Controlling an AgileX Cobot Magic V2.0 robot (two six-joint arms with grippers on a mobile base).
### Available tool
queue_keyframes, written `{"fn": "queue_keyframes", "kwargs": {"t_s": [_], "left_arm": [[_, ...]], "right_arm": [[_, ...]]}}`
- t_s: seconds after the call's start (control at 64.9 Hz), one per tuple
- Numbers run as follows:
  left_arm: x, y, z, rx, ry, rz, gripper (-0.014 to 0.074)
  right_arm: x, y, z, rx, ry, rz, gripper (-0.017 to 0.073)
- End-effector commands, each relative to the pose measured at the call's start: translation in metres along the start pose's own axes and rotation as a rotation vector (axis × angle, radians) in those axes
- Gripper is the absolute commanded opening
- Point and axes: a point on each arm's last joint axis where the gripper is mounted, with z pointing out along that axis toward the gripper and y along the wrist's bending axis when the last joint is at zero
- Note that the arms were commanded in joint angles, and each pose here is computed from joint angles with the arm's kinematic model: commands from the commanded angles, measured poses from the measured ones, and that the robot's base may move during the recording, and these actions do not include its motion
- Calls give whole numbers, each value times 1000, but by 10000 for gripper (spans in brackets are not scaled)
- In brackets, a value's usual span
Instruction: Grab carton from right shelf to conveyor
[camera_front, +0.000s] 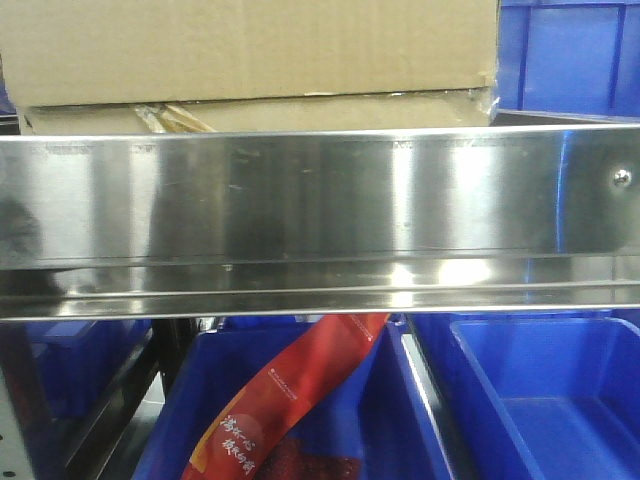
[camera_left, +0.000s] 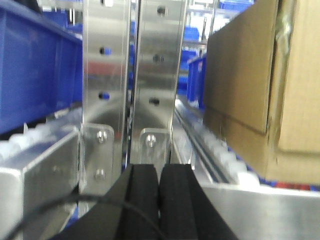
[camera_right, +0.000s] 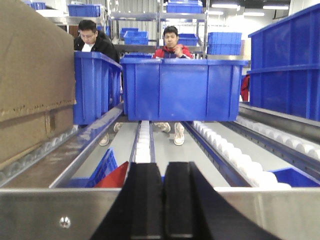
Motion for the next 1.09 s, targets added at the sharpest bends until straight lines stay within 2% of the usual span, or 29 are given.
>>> {"fn": "queue_keyframes", "kwargs": {"t_s": [0.0, 0.2, 0.293, 0.354, 0.401, 0.478, 0.539, 0.663, 0.724, 0.801, 0.832, 0.909, 1.033, 1.079], "left_arm": [[-5, 0, 0, -2, -43, -6, -18], [-9, 0, -1, 0, -81, -32, -18], [-32, -2, -3, 5, -126, -25, -14], [-54, -3, -8, 1, -118, 13, 13], [-71, -4, -11, -7, -104, 43, 56], [-97, -5, -13, -19, -70, 62, 157], [-119, -6, -14, -24, -56, 63, 232], [-155, -8, -5, -23, -29, 45, 398], [-166, -9, 5, -26, 0, 58, 467], [-175, -10, 21, -20, 45, 121, 510], [-180, -12, 28, -2, 61, 163, 508], [-192, -20, 42, 83, 72, 212, 505], [-212, -37, 61, 239, 116, 162, 505], [-217, -44, 70, 294, 147, 157, 505]], "right_arm": [[-4, 0, 0, 0, -42, -4, -74], [-9, 0, -1, 1, -97, -1, -74], [-30, 0, -3, -2, -101, -1, -74], [-48, 1, -6, -5, -90, -1, -59], [-66, 1, -10, -8, -107, -1, 4], [-89, 2, -13, -9, -141, -1, 143], [-106, 2, -12, -9, -165, -1, 304], [-132, 3, -4, -9, -172, -1, 508], [-139, 3, 5, -9, -149, -1, 565], [-145, 3, 16, -9, -118, 2, 558], [-148, 3, 23, -14, -98, 17, 558], [-155, 6, 38, -47, -58, 51, 559], [-172, 17, 60, -147, -23, 67, 559], [-178, 22, 68, -191, -12, 72, 559]]}}
